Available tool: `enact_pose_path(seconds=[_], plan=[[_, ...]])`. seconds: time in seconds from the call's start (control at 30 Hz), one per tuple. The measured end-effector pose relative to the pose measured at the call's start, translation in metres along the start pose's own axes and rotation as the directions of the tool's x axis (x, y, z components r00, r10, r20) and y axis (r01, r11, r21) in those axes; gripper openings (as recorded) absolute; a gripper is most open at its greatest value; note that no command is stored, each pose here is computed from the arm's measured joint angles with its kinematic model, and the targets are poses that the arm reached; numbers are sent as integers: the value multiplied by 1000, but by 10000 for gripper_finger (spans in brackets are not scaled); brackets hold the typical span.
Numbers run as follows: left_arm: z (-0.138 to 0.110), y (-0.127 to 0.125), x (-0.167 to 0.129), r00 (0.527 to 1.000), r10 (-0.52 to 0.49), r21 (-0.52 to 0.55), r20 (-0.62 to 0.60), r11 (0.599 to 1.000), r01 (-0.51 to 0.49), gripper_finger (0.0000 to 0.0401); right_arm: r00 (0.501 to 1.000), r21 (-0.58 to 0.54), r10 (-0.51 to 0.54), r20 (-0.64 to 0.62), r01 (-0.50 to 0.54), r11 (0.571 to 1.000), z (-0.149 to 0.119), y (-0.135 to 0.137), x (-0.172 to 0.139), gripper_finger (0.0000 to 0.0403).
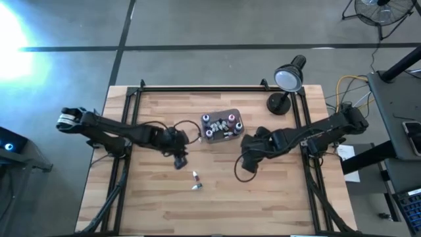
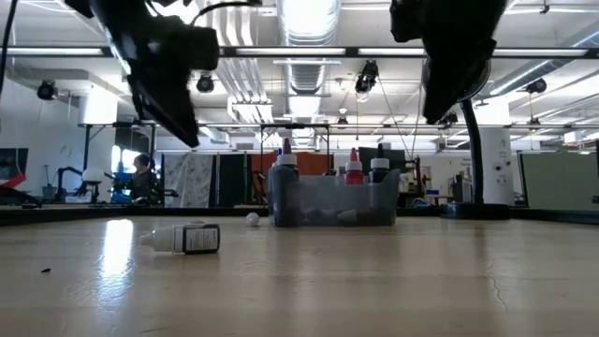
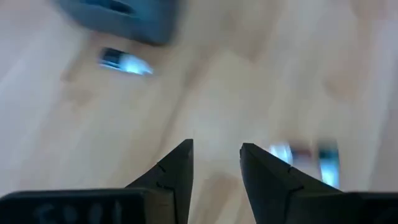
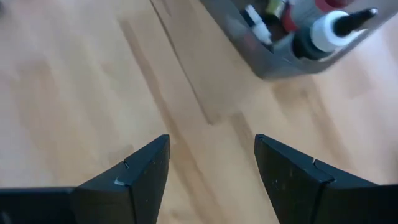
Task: Pick & Place food coloring
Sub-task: Put the small black food coloring bottle into the black transparent bin
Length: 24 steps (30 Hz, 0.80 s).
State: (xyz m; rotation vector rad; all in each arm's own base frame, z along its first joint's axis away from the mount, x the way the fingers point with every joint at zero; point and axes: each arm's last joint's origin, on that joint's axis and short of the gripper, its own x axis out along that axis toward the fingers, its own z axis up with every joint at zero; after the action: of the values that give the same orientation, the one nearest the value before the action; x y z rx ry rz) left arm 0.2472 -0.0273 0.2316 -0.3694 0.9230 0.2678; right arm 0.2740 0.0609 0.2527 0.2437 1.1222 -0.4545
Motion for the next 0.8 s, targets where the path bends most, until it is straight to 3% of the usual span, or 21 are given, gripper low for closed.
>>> enact_pose_path(seconds=[0.07,0.1,0.2,0.27,0.3,0.37,0.4,0.43,0.5,0.6,0.8], plan=[[4,-1,3,998,38,-89,42,995,-35,108,999,-75,-27,-31,24,997,-3,-3,0,228],[6,-1,5,997,57,-52,54,997,-54,108,998,-109,-37,-45,32,993,-5,-4,-1,228],[15,-7,7,993,79,232,86,968,-97,108,995,-222,-60,-78,41,974,-12,-4,-2,228],[21,-8,11,988,123,303,91,942,-145,108,995,-266,-60,-79,37,963,-15,-4,-1,228],[27,-6,14,983,153,246,100,954,-174,108,994,-271,-64,-83,39,962,-16,-5,0,228],[39,3,22,973,216,-30,80,976,-214,108,993,-250,-75,-87,51,967,-18,-6,3,228],[42,9,27,970,240,-202,42,953,-227,108,992,-226,-87,-86,66,972,-19,-7,4,228],[45,15,34,970,243,-362,1,904,-226,108,991,-196,-106,-85,87,977,-21,-8,6,228],[47,23,48,973,225,-590,-53,779,-212,108,988,-123,-129,-87,118,985,-25,-10,10,228],[47,20,64,974,223,-696,-48,692,-193,108,982,18,-156,-109,159,987,-32,-13,16,228],[45,15,86,975,218,-752,-41,636,-174,108,973,134,-183,-138,202,970,-42,-18,24,228]])
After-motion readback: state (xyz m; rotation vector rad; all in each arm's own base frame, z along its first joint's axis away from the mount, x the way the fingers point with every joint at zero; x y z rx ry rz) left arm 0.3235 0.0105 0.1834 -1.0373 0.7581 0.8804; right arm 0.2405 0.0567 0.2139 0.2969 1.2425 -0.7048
